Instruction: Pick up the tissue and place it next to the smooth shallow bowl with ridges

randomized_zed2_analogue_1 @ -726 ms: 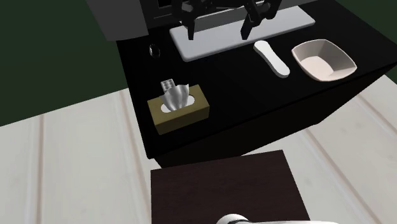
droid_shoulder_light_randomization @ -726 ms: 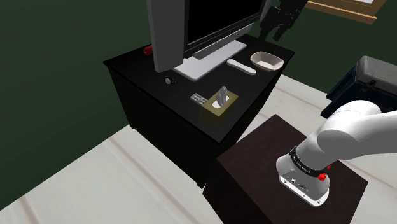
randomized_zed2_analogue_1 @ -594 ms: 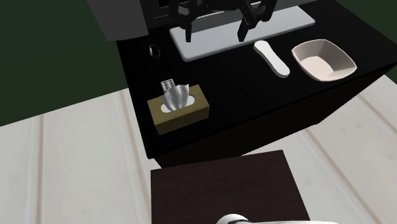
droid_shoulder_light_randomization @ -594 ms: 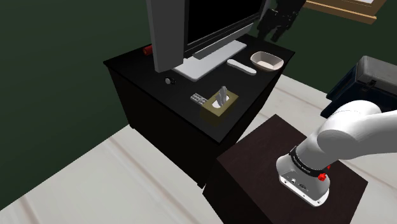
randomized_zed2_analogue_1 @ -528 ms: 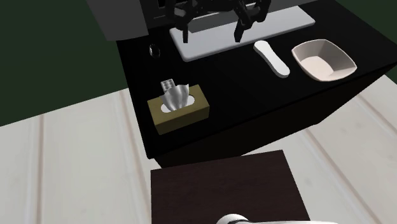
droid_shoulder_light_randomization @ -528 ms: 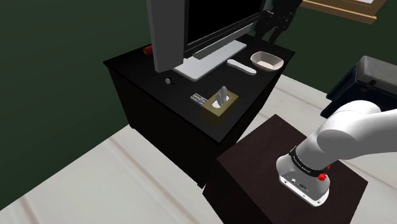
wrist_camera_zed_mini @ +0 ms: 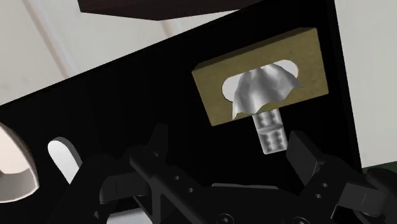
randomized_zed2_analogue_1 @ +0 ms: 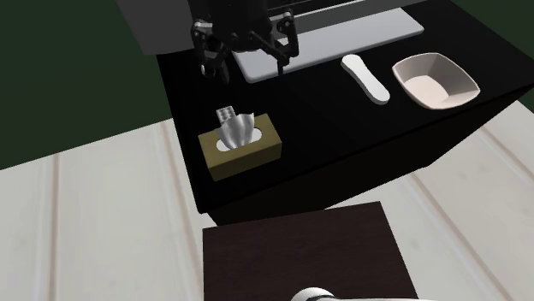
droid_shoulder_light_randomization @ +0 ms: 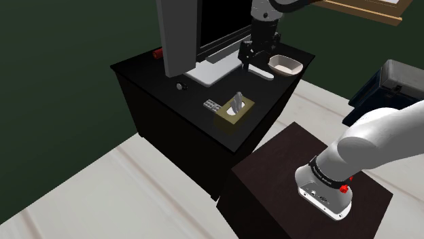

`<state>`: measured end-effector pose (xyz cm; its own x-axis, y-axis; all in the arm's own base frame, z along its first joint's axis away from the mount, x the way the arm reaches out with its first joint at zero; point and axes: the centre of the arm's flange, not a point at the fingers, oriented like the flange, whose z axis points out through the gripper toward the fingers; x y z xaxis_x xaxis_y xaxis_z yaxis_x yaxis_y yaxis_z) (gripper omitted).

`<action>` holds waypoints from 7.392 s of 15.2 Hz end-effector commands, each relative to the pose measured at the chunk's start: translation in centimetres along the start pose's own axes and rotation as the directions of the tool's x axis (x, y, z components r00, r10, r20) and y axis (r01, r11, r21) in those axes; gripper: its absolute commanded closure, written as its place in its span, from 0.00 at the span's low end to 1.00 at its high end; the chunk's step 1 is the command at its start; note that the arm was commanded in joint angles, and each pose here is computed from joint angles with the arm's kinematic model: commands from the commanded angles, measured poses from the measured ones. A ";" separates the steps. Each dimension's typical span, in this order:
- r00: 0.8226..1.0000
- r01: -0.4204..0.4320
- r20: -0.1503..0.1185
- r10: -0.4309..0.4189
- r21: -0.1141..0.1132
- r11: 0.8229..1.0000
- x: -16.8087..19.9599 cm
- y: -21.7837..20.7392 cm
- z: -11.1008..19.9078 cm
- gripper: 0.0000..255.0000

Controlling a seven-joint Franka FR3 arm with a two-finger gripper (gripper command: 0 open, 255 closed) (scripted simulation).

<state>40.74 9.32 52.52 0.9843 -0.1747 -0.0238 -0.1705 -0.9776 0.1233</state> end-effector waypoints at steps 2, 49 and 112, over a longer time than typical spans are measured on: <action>0.997 -0.041 0.055 0.045 -0.075 0.996 2.2 -2.9 3.5 0.00; 0.976 -0.109 0.160 0.150 -0.240 0.965 5.8 -6.1 7.8 1.00; 0.976 -0.109 0.160 0.150 -0.240 0.965 14.7 21.6 2.7 1.00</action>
<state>51.31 -14.64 52.76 0.9276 -0.3359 -0.1637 -0.2608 -0.8957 0.3601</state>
